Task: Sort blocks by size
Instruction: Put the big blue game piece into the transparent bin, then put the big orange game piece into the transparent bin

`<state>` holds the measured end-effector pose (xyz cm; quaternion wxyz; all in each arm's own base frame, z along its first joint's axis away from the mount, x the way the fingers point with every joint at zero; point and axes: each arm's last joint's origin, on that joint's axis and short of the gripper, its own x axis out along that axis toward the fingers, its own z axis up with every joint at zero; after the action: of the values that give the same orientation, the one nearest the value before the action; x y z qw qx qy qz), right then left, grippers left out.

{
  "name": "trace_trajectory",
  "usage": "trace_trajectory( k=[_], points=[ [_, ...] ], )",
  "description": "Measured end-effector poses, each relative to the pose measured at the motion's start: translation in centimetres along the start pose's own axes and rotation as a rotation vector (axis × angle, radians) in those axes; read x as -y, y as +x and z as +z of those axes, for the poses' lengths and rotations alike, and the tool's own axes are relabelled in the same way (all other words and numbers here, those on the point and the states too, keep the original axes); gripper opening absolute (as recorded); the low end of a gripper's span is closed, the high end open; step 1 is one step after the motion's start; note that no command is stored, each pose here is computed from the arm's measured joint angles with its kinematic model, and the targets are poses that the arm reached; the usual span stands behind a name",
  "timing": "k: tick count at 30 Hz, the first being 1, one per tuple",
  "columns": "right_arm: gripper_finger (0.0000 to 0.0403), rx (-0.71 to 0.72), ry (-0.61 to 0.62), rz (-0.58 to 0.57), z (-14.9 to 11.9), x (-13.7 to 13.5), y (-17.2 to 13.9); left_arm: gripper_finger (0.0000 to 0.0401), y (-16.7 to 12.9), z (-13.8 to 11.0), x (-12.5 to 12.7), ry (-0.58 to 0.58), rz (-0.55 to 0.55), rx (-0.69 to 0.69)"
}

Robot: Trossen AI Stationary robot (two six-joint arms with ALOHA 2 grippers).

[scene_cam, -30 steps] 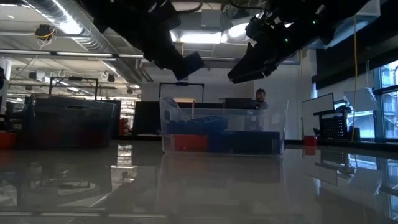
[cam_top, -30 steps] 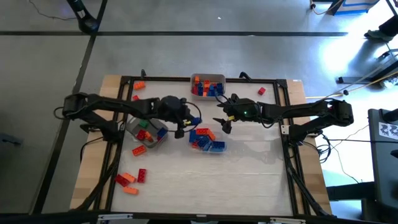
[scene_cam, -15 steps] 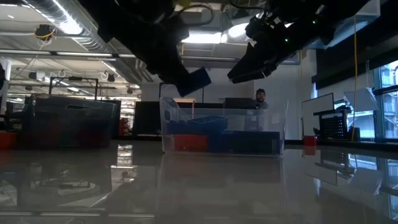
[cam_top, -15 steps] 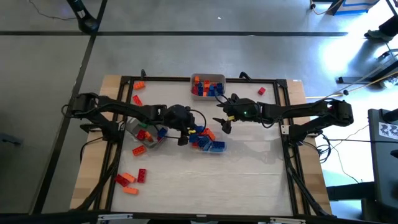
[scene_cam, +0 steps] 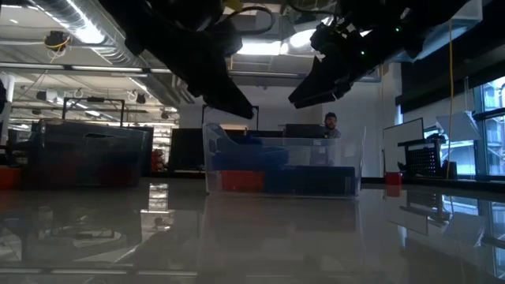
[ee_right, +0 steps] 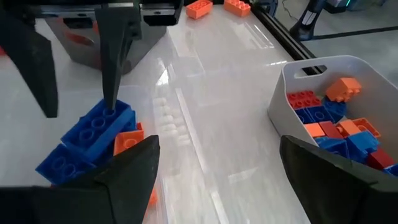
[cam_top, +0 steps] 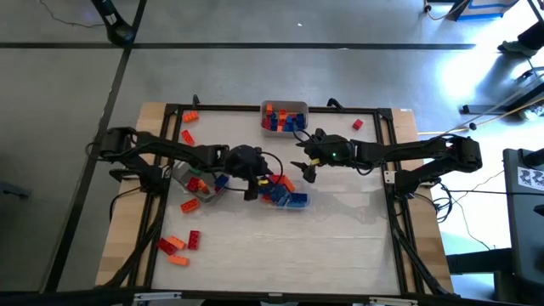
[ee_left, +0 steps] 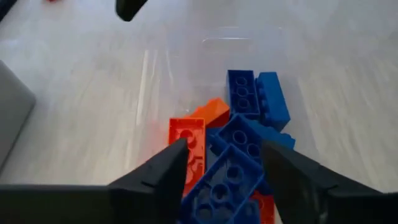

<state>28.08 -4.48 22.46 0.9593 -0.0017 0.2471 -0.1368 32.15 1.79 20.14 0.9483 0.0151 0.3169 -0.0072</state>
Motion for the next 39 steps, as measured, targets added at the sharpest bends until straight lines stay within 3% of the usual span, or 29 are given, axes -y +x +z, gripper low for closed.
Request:
trace_trajectory(
  k=[8, 15, 24, 31, 39],
  points=[
    [0.0331, -0.001, 0.000, -0.006, 0.0, 0.0, 0.0, 0.0218, -4.5, 1.1, -0.7, 0.005, 0.061, 0.002],
    [0.0331, 0.001, 0.000, -0.006, 0.0, 0.0, 0.0, 0.0210, -9.5, 0.7, -3.3, -0.051, 0.324, -0.059],
    [0.0331, 0.001, 0.000, -0.006, 0.0, 0.0, 0.0, 0.0210, -12.2, -2.0, -9.4, -0.258, 0.604, -0.199],
    [0.0331, 0.001, 0.000, -0.006, 0.0, 0.0, 0.0, 0.0210, -13.5, -6.2, -13.1, -0.460, 0.838, -0.285],
    [0.0331, 0.014, 0.000, -0.043, 0.2, 0.1, 0.0, 0.0210, -13.8, -9.4, -15.3, -0.604, 0.939, -0.341]
  ],
)
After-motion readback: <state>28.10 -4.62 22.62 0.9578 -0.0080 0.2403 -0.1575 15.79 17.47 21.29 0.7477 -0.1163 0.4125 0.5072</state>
